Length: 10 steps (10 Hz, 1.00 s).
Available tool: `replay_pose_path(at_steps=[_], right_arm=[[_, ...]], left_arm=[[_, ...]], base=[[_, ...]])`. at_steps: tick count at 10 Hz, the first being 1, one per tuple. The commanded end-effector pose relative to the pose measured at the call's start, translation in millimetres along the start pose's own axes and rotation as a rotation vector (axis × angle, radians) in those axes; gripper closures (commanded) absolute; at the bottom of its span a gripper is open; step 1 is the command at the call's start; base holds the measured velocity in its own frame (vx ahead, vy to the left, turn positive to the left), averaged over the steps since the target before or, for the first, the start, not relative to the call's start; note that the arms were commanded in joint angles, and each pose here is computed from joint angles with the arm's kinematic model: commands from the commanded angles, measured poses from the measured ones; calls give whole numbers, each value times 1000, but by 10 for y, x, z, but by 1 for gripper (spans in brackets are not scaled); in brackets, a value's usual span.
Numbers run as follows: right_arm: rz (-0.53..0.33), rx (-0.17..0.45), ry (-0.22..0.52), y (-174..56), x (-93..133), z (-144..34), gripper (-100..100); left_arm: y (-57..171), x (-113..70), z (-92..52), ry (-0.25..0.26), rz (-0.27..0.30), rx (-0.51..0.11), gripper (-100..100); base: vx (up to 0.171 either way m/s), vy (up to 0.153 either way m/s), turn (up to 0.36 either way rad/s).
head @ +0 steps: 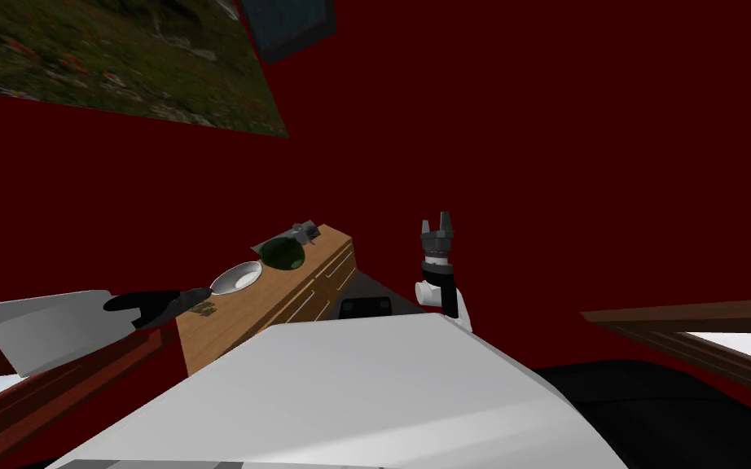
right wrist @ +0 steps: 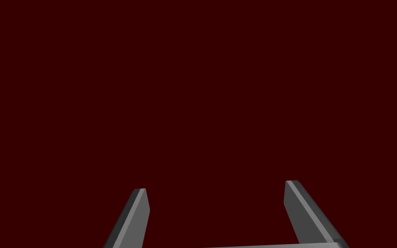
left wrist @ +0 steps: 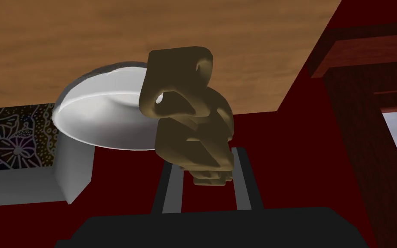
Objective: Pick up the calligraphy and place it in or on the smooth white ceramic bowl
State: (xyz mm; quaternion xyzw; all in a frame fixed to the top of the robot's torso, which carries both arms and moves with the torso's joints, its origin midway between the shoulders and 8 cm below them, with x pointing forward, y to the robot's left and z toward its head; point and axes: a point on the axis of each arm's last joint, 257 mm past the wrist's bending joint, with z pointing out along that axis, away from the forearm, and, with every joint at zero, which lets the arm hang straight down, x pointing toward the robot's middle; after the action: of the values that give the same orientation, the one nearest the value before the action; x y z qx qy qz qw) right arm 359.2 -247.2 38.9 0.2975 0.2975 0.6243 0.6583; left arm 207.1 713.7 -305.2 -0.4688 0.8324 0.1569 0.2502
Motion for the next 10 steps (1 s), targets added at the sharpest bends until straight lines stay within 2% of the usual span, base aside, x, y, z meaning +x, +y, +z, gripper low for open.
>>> replay_pose_path(at_steps=[1, 6, 7, 8, 10], right_arm=[[0, 0, 0, 0, 0, 0, 0], [0, 0, 0, 0, 0, 0, 0], [0, 0, 0, 0, 0, 0, 0], [0, 0, 0, 0, -1, -1, 0], [0, 0, 0, 0, 0, -1, 0]], left_arm=[[67, -5, -34, 10, -34, -6, 100], [273, 7, -112, 35, -125, -30, 100], [267, 0, -107, 31, -114, -31, 100], [260, -11, -111, 30, -118, -28, -100], [259, -12, -111, 30, -118, -28, -100]], base=[[31, 134, -329], [16, 124, -294], [6, 53, -61], [4, 11, 4], [0, 0, 0]])
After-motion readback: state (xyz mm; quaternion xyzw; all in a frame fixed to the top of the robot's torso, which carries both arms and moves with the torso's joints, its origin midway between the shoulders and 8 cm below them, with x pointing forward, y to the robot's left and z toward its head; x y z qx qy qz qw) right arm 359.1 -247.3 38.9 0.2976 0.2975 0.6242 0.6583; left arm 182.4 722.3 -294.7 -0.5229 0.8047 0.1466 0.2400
